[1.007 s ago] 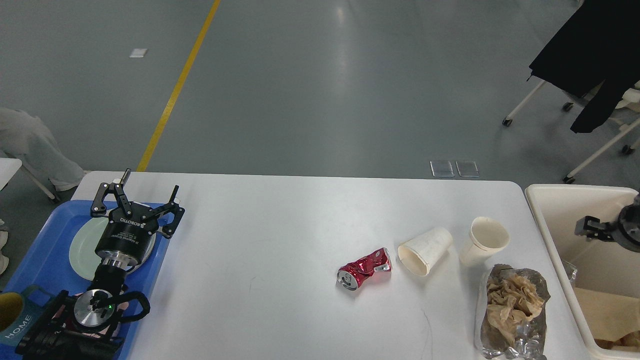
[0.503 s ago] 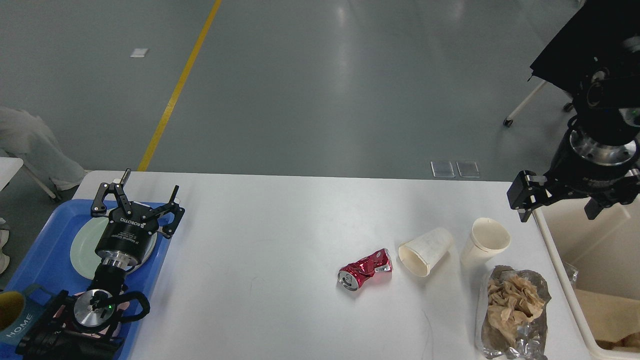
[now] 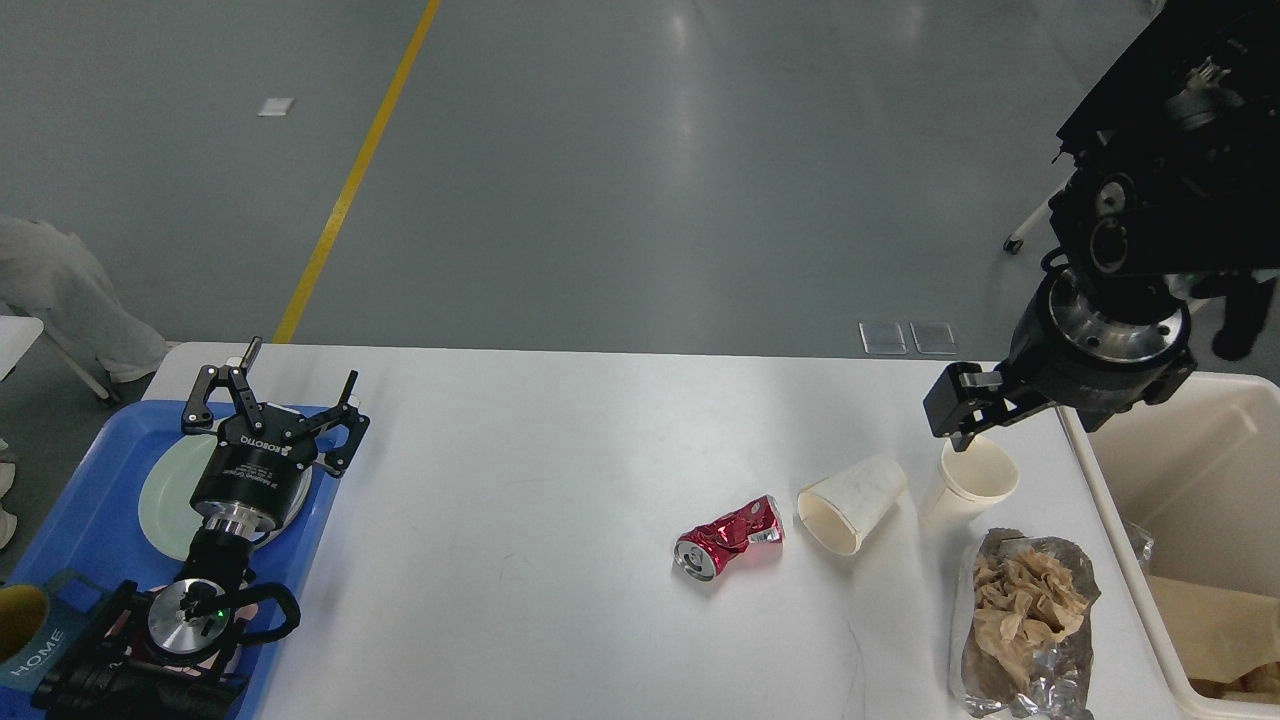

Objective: Tidy desktop

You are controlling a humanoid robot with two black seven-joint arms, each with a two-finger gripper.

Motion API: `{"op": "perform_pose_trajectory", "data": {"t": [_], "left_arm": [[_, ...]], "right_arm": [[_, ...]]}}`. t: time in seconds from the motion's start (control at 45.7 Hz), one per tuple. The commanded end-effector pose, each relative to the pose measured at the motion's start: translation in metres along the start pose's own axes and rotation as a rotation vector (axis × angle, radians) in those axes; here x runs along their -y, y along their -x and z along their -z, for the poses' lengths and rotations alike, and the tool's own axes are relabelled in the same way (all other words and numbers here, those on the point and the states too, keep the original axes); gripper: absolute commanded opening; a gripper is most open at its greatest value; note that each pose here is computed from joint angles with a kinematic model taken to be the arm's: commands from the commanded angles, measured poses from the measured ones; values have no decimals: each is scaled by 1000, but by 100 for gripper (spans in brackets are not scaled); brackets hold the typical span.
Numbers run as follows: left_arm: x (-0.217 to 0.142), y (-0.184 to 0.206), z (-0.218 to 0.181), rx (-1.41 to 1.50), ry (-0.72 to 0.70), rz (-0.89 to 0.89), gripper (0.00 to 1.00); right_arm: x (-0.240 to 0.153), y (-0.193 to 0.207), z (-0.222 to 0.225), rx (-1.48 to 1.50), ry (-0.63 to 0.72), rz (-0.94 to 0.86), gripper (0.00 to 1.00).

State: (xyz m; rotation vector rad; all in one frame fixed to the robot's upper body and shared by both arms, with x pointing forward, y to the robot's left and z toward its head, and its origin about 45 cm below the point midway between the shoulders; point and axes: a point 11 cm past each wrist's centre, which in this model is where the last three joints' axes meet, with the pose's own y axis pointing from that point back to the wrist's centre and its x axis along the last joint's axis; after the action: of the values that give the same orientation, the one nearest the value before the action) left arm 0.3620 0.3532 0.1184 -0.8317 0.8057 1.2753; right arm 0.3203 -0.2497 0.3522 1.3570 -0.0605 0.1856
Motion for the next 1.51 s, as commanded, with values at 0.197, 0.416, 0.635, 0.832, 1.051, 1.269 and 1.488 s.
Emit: {"op": "perform_pose_trajectory", "data": {"t": [0.197,0.416,0.635,0.832,1.051,1.269,1.488], "left_arm": [[0,0,0,0,0,0,97],[0,0,0,0,0,2,97],[0,0,0,0,0,2,97],[0,0,0,0,0,2,97],[0,0,0,0,0,2,97],[0,0,0,0,0,2,97],[0,0,0,0,0,0,97]], "right_arm": [[19,-5,40,13,-146,-31,100],[52,5,35,51,-136,4,100],[79,18,35,52,-124,46,100],[118,27,28,104,-122,73,100],[158,34,19,152,-103,81,100],[210,47,4,227,-65,68,100],[240,61,-2,262,-42,74,100]]}}
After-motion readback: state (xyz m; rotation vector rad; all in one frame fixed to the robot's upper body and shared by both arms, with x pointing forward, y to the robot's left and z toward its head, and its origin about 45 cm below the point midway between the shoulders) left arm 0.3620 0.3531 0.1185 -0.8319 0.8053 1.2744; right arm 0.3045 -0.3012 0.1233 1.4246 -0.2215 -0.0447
